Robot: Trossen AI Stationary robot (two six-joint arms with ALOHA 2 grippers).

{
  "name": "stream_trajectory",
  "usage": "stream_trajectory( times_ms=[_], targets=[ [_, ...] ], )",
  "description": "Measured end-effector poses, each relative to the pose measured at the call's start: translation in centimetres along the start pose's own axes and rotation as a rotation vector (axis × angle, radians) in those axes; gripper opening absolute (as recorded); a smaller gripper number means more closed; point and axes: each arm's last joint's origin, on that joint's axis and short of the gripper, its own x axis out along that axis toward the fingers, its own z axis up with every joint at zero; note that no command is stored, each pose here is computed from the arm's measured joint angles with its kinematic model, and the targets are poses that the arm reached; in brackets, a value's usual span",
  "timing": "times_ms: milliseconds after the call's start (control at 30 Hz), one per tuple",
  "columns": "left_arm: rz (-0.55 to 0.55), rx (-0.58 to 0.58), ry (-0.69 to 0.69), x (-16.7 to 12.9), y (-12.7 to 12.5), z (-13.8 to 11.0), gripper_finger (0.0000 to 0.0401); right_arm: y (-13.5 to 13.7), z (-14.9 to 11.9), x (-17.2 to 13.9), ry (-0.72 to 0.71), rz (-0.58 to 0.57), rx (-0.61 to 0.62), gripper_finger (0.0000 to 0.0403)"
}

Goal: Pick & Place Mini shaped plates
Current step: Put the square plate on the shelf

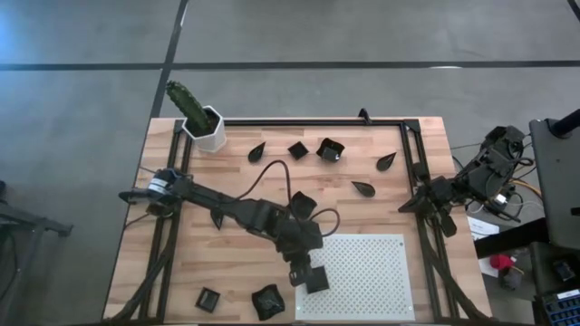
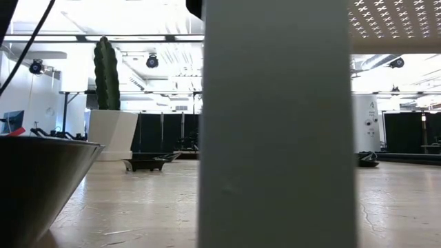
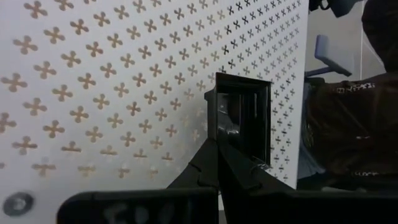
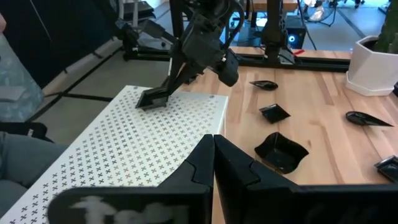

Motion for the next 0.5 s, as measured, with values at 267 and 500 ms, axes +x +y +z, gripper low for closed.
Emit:
stream_trajectory(
  times_ms=[267, 500],
  targets=[
    [0.001, 0.009, -0.001, -0.02, 0.06, 0.05, 0.0, 0.01, -0.07, 0.06, 0.004, -0.001, -0.001, 0.0008],
    [0.001, 0.009, -0.001, -0.03, 0.07, 0.06, 0.0, 0.01, -0.08, 0.08, 0.004, -0.001, -0.002, 0.0008]
  ],
)
